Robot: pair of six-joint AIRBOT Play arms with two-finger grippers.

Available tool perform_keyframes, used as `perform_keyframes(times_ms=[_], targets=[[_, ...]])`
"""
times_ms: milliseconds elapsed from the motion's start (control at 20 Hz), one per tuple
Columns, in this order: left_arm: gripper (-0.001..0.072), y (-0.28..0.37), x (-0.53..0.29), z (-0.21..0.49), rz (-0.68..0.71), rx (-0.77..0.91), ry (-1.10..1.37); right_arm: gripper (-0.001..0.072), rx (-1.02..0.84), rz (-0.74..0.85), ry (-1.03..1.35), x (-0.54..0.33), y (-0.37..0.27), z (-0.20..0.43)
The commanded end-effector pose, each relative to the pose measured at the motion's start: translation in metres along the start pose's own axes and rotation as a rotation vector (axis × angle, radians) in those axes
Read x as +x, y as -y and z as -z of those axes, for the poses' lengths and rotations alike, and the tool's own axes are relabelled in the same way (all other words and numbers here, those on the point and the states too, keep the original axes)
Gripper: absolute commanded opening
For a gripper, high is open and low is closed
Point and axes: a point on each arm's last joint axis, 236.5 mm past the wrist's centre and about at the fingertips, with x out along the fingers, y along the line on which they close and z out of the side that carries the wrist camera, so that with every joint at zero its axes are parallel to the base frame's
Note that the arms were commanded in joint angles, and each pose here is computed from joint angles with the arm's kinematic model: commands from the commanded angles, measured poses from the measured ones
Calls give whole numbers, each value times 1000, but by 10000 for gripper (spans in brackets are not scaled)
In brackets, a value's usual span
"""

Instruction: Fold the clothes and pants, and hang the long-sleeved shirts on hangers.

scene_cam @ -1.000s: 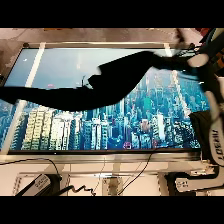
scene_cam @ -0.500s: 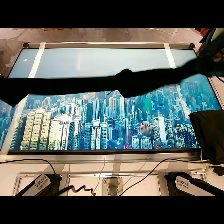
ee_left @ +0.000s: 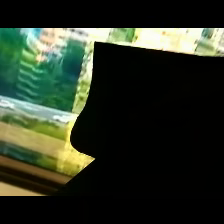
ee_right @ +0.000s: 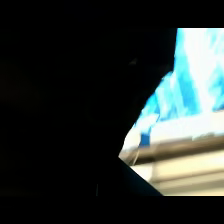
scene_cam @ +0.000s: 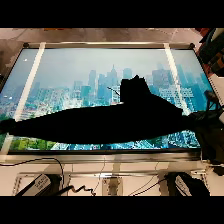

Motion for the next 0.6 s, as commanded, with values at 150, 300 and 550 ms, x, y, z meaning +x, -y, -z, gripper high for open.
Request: perform_keyframes(times_ms=[150, 300, 550], targets=[[12, -36, 14, 60, -155, 140, -207, 24, 47, -43, -270, 39, -2, 115], [12, -49, 11, 64, -197, 158, -223, 25, 47, -38, -346, 38, 0, 133], [720, -51, 14, 48, -208, 141, -153, 558, 28, 21, -176, 47, 15, 94]])
